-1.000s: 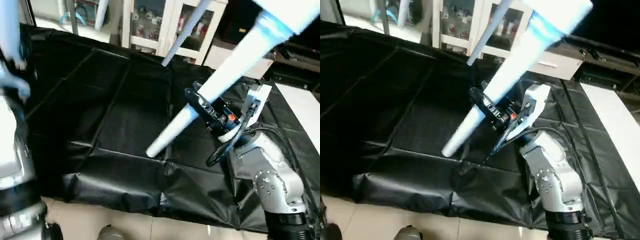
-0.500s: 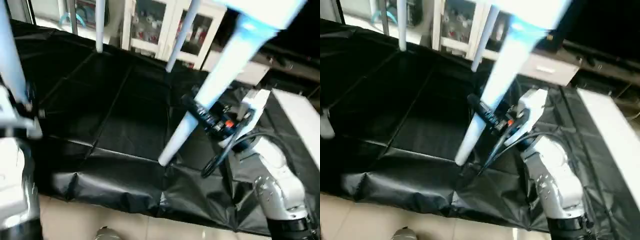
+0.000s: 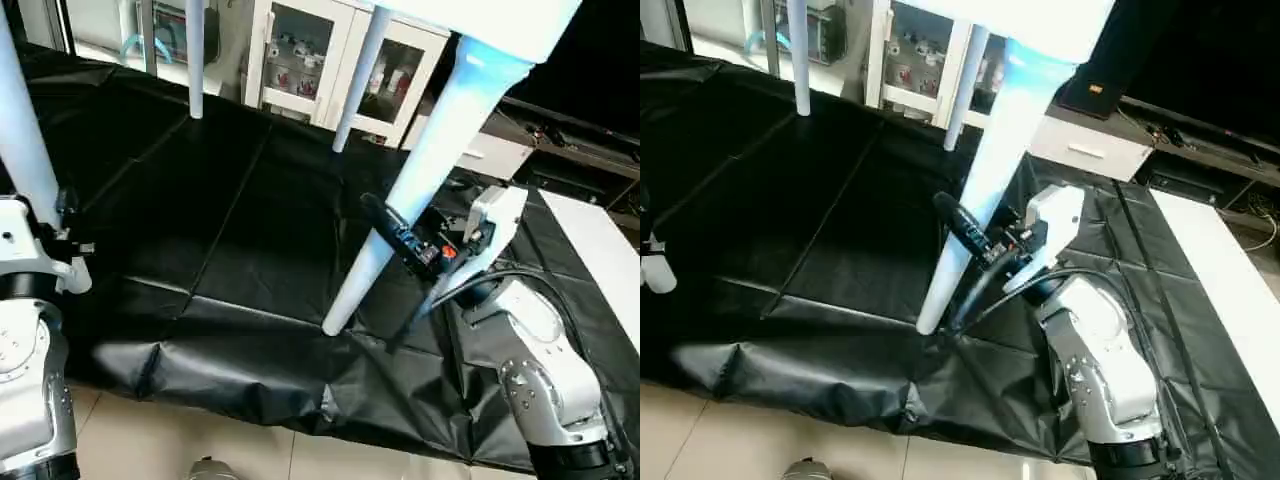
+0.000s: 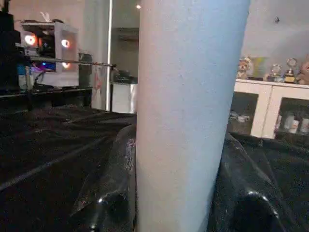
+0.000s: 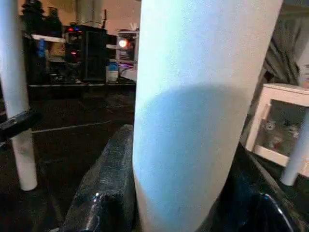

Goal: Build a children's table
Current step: Flip table

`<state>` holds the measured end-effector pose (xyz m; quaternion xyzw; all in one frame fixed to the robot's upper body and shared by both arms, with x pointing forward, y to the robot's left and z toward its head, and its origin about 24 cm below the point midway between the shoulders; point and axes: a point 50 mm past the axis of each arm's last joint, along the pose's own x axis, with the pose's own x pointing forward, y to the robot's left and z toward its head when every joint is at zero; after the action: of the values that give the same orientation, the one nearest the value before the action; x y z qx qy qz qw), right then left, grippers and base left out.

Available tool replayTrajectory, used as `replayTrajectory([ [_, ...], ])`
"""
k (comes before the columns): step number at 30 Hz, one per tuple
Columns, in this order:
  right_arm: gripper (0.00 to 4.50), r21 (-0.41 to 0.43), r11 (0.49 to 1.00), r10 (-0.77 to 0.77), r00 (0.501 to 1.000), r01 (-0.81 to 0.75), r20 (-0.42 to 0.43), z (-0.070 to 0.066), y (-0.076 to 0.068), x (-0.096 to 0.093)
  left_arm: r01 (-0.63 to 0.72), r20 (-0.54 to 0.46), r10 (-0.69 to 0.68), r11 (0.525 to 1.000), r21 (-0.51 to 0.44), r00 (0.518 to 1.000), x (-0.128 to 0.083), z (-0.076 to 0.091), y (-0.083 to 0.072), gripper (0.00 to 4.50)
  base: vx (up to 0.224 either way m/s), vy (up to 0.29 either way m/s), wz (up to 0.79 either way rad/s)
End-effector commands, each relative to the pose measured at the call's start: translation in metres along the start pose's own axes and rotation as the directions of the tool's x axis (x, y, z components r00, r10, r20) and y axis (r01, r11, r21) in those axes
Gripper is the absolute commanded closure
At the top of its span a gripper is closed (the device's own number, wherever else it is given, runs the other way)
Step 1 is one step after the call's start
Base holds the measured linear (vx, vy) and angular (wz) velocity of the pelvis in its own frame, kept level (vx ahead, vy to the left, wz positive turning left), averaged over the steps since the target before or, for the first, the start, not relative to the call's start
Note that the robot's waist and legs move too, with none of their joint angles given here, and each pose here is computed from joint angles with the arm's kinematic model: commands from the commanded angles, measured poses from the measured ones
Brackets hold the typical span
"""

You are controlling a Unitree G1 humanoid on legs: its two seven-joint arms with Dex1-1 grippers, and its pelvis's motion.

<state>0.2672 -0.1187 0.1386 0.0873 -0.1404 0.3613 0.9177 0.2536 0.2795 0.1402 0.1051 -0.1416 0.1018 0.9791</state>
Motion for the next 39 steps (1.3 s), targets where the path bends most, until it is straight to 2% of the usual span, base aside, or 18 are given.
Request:
replayTrajectory([
  [1,2.83,-0.109,0.994,-0.026,0.995,0.016,-0.094,-0.007,-0.004,-0.004,0.179,0.110,-0.175,0.984,-0.025,0.978,0.008,0.021,-0.033,2.83,0.000,0.000,0.00],
  [6,2.83,-0.122,0.992,-0.042,0.994,0.029,-0.104,-0.009,-0.004,-0.006,0.178,0.110,-0.175,0.984,-0.020,0.978,0.008,0.022,-0.032,2.83,0.000,0.000,0.00],
  [7,2.48,-0.114,0.993,-0.045,0.994,0.033,-0.101,-0.009,-0.004,-0.006,0.177,0.111,-0.174,0.984,-0.021,0.979,0.008,0.022,-0.031,2.49,0.000,0.000,0.00],
  [9,2.13,-0.112,0.993,-0.053,0.994,0.042,-0.097,-0.009,-0.004,-0.006,0.172,0.112,-0.169,0.985,-0.024,0.979,0.008,0.023,-0.029,2.14,0.000,0.000,0.00],
  [12,1.93,-0.098,0.994,-0.053,0.995,0.045,-0.089,-0.009,-0.004,-0.007,0.178,0.120,-0.174,0.984,-0.029,0.978,0.007,0.025,-0.028,2.05,0.000,0.000,0.00],
  [16,1.49,-0.083,0.995,-0.054,0.996,0.048,-0.075,-0.008,-0.003,-0.010,0.192,0.136,-0.185,0.981,-0.040,0.973,0.004,0.028,-0.028,1.69,0.000,0.000,0.00],
  [20,1.25,-0.076,0.995,-0.073,0.996,0.069,-0.056,-0.005,-0.002,-0.013,0.205,0.143,-0.197,0.978,-0.038,0.970,0.002,0.030,-0.029,1.35,0.000,0.000,0.00],
  [30,0.41,-0.083,0.990,-0.115,0.993,0.112,-0.020,0.004,0.000,-0.022,0.183,0.172,-0.176,0.983,-0.024,0.969,0.001,0.039,-0.016,0.58,0.000,0.000,0.00],
  [33,0.18,-0.097,0.986,-0.141,0.990,0.139,-0.015,0.009,-0.002,-0.027,0.154,0.185,-0.140,0.986,-0.064,0.973,-0.005,0.041,-0.011,0.36,0.000,0.000,0.00],
  [35,0.04,-0.115,0.983,-0.146,0.989,0.144,-0.013,0.011,-0.002,-0.029,0.139,0.184,-0.115,0.982,-0.126,0.976,-0.009,0.038,-0.009,0.11,0.000,0.000,0.00],
  [39,0.03,-0.014,0.991,-0.136,0.991,0.136,0.018,0.017,0.003,-0.037,0.087,0.140,-0.063,0.981,-0.174,0.988,-0.024,0.029,-0.006,0.03,0.000,0.000,0.00],
])
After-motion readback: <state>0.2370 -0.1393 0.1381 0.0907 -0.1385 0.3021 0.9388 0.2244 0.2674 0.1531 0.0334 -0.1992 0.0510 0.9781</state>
